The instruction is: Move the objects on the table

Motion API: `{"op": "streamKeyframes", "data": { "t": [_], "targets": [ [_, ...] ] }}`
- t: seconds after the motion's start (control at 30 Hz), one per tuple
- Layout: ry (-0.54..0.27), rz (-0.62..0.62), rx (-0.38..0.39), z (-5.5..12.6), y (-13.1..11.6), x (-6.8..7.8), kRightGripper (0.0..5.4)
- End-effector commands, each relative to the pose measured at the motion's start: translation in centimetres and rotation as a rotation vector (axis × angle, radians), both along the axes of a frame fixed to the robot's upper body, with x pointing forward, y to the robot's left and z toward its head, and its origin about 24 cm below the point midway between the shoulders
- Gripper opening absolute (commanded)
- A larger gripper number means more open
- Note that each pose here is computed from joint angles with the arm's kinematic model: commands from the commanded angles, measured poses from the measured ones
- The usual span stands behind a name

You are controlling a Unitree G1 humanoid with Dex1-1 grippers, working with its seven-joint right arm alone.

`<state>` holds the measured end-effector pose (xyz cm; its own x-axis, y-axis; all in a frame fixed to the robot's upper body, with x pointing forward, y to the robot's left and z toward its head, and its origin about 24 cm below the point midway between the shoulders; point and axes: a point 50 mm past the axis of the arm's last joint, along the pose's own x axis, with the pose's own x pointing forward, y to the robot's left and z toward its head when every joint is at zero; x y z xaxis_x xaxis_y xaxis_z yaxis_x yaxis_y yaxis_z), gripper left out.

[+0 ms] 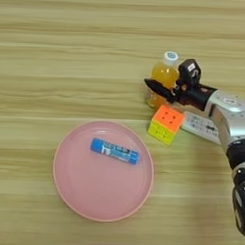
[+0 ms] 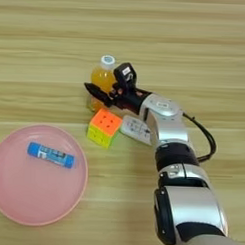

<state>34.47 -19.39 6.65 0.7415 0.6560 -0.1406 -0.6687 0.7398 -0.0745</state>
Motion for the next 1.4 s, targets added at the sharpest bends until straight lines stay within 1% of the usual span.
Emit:
{"op": "streamKeyframes", "data": {
  "t": [0.03,0.13,0.23,0.43,0.57,0.73,0.87,1.0,1.27,1.4],
  "targets": [
    [-0.162,-0.01,-0.004,4.4,0.2,1.7,3.41],
    [-0.173,-0.012,-0.001,4.6,0.2,1.7,3.41],
    [-0.203,0.0,0.011,5.3,0.3,1.7,3.41],
    [-0.294,0.077,0.051,7.6,1.5,0.8,3.41],
    [-0.345,0.147,0.077,9.2,2.7,-0.6,3.4],
    [-0.376,0.231,0.093,10.2,3.9,-2.4,3.4],
    [-0.394,0.284,0.105,10.9,4.5,-3.6,3.4],
    [-0.402,0.332,0.11,11.3,5.0,-4.7,3.4],
    [-0.435,0.542,0.154,11.7,5.9,-7.9,3.39],
    [-0.431,0.619,0.159,11.6,6.1,-9.0,3.39]
  ]
}}
